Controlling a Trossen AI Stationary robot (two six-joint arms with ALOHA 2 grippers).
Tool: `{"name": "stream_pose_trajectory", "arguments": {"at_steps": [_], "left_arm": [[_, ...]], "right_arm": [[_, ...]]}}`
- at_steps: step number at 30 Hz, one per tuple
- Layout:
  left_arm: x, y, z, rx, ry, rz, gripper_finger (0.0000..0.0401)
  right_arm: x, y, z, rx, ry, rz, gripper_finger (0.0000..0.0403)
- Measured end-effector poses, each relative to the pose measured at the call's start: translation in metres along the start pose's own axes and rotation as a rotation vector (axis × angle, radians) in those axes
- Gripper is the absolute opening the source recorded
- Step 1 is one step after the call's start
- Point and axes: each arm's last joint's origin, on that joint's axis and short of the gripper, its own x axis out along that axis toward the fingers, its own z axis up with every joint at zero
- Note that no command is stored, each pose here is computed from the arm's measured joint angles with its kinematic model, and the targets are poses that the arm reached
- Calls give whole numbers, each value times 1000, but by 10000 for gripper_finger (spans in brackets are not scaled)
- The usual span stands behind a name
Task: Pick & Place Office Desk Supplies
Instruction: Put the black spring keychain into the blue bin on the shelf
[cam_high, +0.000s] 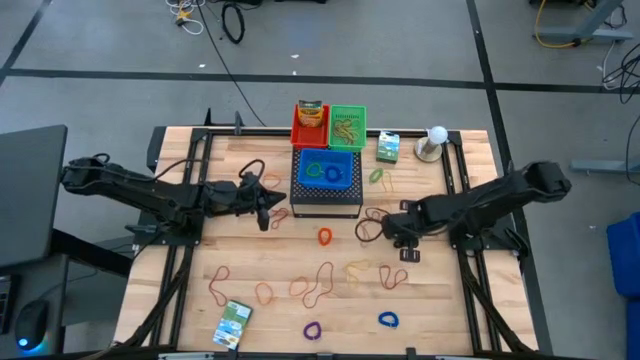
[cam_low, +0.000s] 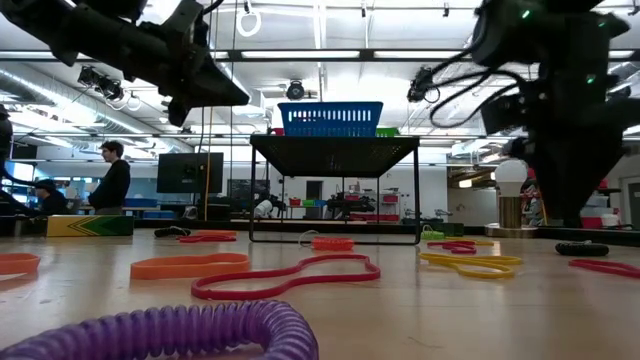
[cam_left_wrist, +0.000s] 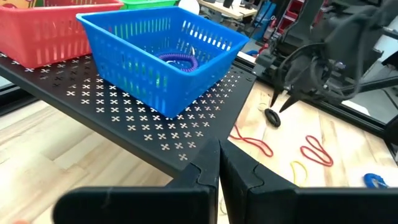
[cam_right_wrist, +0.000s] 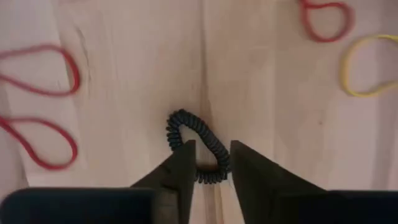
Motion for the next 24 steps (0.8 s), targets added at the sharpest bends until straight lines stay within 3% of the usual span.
{"name": "stream_pose_trajectory", "arguments": {"at_steps": [5,11,17,24], "left_arm": [[0,0,0,4,2,10,9],[0,1,0,9,-2,19,9],[0,0,-1,-1,12,-11,9],[0,2,-1,2,-2,36,9]], "right_arm": [[17,-6,7,-135,57,45,126],[34,-12,11,-205,122,73,111],[38,-12,13,-210,128,77,75],[36,-12,13,-181,111,80,19]]}}
